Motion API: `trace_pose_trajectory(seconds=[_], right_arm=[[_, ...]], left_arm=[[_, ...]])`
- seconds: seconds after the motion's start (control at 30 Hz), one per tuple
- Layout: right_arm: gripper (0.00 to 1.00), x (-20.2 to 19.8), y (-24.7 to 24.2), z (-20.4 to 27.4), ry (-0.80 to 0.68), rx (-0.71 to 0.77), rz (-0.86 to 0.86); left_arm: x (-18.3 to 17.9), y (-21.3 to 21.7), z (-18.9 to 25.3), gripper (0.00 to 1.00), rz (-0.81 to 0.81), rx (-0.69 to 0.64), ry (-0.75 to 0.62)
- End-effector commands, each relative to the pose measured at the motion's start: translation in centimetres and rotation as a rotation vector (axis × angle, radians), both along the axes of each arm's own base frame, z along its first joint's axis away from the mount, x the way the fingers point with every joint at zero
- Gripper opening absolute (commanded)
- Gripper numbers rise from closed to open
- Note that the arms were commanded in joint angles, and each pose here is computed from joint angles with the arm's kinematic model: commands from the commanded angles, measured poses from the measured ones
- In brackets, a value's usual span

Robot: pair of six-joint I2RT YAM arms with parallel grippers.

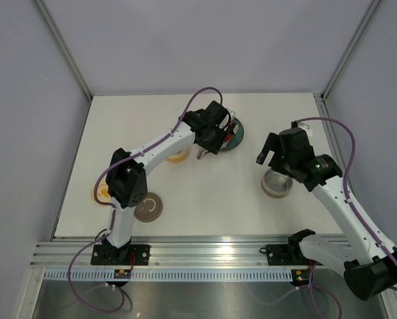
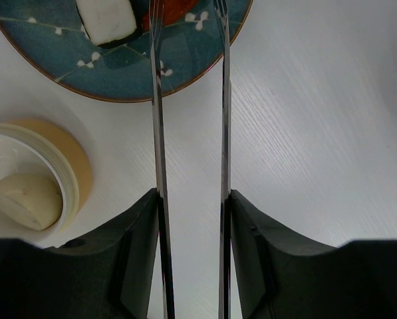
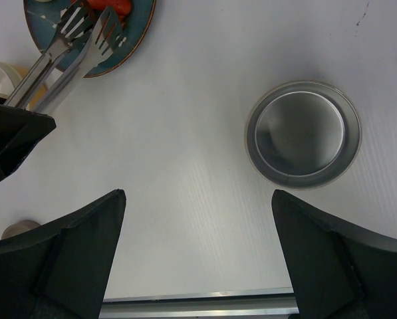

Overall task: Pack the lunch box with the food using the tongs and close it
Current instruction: Pick up the fake food from the plate.

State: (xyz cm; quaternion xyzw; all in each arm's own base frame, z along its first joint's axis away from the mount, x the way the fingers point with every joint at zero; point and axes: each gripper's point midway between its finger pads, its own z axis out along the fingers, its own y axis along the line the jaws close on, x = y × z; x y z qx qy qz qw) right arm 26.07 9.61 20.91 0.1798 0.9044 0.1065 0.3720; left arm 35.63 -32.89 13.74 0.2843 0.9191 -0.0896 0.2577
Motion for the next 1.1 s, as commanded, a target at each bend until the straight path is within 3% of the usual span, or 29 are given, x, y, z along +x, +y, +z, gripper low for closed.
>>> trace_pose_trajectory(seconds=[0.0,1.07], right_arm=[[1.00,0.5,0.0,0.7,-0.032,0.005,-0.013],[0.99,0.7,0.2,1.0,-0.033,0.014,-0.010]], left_arm=[[1.4,-0.7,1.2,0.47,0.007,-0.022,-0.075],[0.4,-0.3,-0.9,0.43,-0.031,0.040,0.002]])
